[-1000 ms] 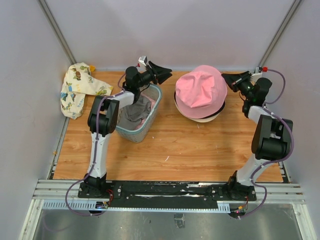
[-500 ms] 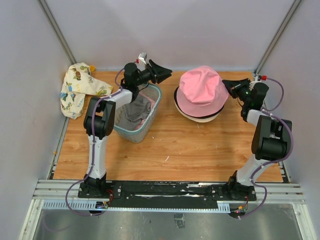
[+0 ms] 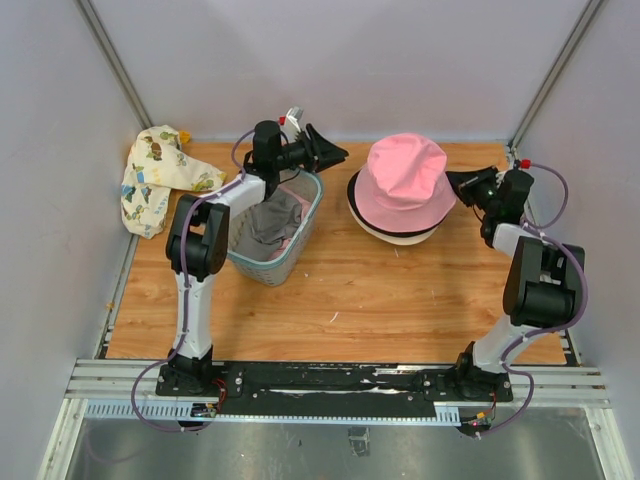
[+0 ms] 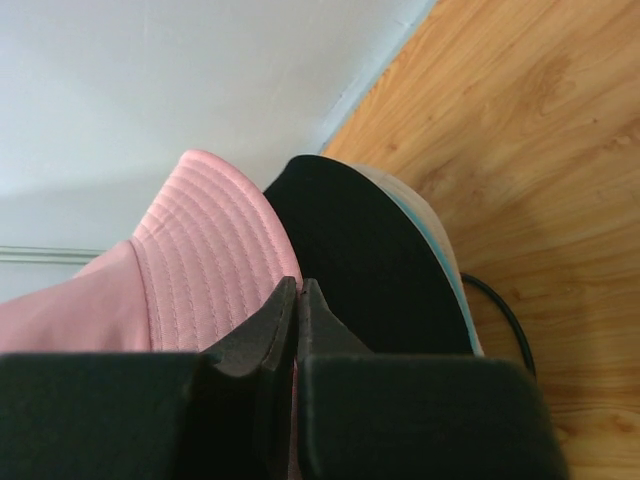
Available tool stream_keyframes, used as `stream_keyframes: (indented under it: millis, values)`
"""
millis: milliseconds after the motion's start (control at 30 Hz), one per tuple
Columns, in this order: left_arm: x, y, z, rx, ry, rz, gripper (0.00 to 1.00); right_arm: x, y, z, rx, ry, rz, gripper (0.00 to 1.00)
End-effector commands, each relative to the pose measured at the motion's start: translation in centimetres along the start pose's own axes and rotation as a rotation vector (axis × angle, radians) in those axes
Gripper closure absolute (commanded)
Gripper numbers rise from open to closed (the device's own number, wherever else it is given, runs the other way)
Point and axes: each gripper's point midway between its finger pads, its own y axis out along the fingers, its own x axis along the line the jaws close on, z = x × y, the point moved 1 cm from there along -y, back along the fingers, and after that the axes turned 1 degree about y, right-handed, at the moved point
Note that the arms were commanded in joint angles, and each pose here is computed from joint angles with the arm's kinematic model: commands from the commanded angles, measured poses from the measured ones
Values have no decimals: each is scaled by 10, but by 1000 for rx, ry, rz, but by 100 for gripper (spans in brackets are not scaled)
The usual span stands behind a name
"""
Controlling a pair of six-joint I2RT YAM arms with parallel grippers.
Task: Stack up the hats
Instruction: Stack the hat on the hat.
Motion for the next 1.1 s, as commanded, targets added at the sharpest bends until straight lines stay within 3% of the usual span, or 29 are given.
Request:
stream_keyframes:
  millis: [0, 533, 1067]
  values:
    - [-44, 4, 9, 76, 154, 25, 55, -21, -6, 14, 7, -43, 97, 99]
    - [3, 17, 32, 169, 147, -207, 53, -10, -4, 31, 42, -114, 95, 100]
    - [33, 40, 39, 250, 53, -191, 49, -14, -4, 39, 63, -144, 104, 99]
